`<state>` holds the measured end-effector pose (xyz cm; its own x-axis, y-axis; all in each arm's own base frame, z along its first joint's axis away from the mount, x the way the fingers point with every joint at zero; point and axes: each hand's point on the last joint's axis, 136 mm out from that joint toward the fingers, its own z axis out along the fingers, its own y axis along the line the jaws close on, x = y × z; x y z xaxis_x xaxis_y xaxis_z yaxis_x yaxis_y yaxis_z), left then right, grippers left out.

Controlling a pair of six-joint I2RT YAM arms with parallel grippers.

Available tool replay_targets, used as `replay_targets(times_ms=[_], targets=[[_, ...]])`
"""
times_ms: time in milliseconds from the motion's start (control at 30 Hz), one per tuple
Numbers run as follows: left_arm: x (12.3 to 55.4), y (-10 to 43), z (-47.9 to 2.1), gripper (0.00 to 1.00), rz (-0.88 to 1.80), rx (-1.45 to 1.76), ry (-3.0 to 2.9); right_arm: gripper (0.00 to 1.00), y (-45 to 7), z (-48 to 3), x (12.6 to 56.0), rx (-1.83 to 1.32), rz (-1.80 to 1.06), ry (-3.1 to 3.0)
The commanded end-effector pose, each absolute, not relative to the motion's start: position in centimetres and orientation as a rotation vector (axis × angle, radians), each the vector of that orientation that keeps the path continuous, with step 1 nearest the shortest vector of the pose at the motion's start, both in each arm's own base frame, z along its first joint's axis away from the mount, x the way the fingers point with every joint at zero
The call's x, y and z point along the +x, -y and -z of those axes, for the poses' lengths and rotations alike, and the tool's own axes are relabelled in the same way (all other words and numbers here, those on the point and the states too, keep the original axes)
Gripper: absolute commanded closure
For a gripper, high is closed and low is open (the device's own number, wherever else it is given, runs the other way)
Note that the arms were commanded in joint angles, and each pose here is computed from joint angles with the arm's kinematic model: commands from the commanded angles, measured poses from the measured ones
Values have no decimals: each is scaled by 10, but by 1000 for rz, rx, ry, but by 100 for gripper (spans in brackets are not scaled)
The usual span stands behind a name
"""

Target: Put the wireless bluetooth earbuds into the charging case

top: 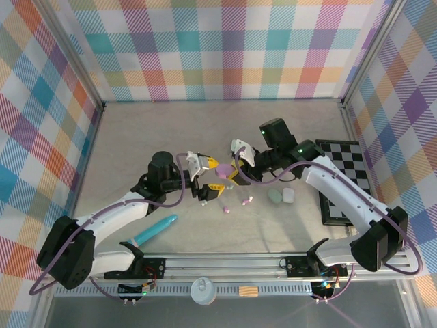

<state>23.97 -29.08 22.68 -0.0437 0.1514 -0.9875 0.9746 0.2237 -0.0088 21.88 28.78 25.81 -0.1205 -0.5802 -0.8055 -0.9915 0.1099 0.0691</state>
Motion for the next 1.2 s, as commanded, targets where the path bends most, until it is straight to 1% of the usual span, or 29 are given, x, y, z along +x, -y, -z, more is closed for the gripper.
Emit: replay_targets(times_ms=[0,233,400,533,700,733,767,867,967,1033,1167], targets=[[227,300,-251,15,1000,1213,-1262,74,-293,-275,210,-1573,-922,-1699],[225,301,-267,22,1071,1154,-1237,74,-294,-276,212,-1596,-913,-1690],[222,301,-279,25,1110,1131,-1205,75,-292,-274,210,-1620,-913,-1706],[220,302,-279,31,1123,1144,-1204,75,-292,-276,210,-1620,-904,-1693],[219,304,-280,42,1140,1157,-1204,75,-292,-276,212,-1623,-892,-1689],[219,304,-280,47,1143,1158,-1206,75,-292,-275,212,-1626,-893,-1691],[218,304,-281,49,1146,1161,-1205,75,-291,-275,212,-1629,-888,-1691],[217,304,-281,50,1150,1164,-1204,75,-290,-273,213,-1634,-873,-1695],[218,304,-282,46,1147,1160,-1204,75,-291,-271,213,-1638,-873,-1698],[218,304,-283,45,1150,1160,-1202,75,-291,-271,214,-1639,-871,-1696],[218,305,-282,47,1156,1160,-1206,75,-291,-273,214,-1636,-866,-1693]])
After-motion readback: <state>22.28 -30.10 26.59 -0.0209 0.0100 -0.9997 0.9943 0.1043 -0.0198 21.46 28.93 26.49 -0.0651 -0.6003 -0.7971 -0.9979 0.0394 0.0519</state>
